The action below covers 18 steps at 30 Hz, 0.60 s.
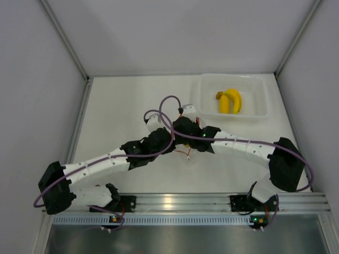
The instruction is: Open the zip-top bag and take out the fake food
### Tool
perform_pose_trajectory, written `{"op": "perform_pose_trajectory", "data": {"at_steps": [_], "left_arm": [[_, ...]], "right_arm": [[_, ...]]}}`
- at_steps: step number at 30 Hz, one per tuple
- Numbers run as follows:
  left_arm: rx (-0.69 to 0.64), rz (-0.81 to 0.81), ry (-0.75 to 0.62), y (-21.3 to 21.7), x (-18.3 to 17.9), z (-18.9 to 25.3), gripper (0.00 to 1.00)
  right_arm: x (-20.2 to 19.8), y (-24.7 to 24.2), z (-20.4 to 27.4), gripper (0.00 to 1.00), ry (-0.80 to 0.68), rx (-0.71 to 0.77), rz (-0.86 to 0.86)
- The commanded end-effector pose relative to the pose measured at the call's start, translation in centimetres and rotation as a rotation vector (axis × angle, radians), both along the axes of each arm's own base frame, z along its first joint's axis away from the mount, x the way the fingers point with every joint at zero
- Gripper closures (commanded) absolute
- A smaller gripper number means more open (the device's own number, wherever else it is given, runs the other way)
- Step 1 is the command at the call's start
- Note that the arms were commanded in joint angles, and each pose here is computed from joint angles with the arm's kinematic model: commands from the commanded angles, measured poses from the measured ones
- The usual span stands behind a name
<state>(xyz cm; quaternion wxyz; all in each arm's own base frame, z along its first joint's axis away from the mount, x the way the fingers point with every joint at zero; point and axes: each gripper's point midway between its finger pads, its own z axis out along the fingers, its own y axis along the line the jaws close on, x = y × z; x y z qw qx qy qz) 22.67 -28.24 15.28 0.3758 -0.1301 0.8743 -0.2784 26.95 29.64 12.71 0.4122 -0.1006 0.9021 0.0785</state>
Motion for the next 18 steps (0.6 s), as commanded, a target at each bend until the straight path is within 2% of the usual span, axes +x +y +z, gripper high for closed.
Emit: {"op": "perform_pose_trajectory", "data": {"at_steps": [1, 11, 16, 18], "left_arm": [[-0.066, -0.026, -0.161, -1.5, 1.3, 6.5, 1.00], [-0.038, -0.048, -0.240, -1.2, 1.7, 8.8, 1.00], [0.005, -0.020, -0.240, -0.6, 2.0, 8.1, 1.00], [0.011, -0.011, -0.246, -0.5, 2.3, 8.3, 1.00]], "right_arm": [[-1.4, 1.7, 0.6, 0.77, 0.032, 0.001, 0.047], [-2.0, 2.6, -2.9, 0.82, 0.099, -0.056, 0.054], [-2.4, 2.8, -1.4, 0.83, 0.067, 0.009, 0.078], [-2.7, 2.6, -0.5, 0.86, 0.058, -0.007, 0.106]]}}
